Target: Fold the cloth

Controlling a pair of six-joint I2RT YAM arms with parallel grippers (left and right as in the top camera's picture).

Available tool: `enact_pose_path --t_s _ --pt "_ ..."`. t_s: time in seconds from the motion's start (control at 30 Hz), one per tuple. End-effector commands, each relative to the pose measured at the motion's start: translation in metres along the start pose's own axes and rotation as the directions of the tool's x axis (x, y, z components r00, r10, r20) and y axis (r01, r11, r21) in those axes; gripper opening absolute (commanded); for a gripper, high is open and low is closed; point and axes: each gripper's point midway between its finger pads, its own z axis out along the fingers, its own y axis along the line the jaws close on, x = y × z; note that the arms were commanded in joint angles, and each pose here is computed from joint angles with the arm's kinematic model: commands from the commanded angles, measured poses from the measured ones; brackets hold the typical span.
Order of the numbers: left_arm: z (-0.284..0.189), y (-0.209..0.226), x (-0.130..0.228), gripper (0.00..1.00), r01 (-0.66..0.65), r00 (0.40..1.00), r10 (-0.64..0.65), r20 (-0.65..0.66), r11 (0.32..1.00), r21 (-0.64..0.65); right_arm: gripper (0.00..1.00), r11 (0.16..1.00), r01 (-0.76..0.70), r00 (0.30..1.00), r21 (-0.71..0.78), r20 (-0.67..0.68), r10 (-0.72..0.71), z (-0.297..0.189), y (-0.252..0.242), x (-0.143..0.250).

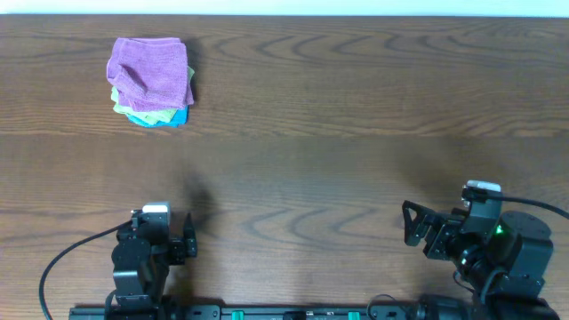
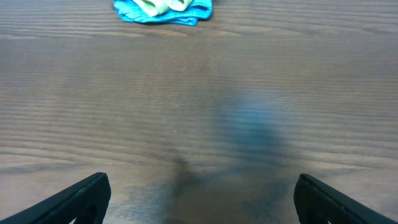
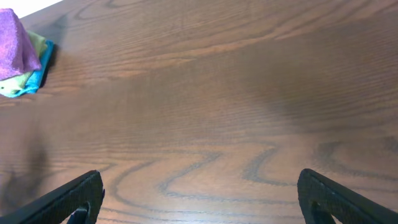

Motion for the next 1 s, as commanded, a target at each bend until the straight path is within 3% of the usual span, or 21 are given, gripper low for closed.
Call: enact_pose_path --t_s 0.0,0.87,0.97 --pt "0.0006 0.0061 0.0015 0.95 0.014 1.0 -0.014 0.001 0.999 -0.037 0.99 1.0 -0.016 1.0 0.003 0.004 0.016 -0.0007 -0.0008 -0.0003" --pt "0.0006 0.0072 0.0043 0.95 0.016 1.0 -0.016 -0.01 0.999 -0.044 0.99 1.0 -0.016 1.0 0.004 0.004 0.016 -0.0007 -0.001 -0.0003" --pt "0.0006 0.0072 0.0043 0.95 0.016 1.0 -0.016 -0.01 0.999 -0.044 0.99 0.998 -0.015 1.0 0.061 0.021 0.013 -0.0019 -0.0107 -0.0023"
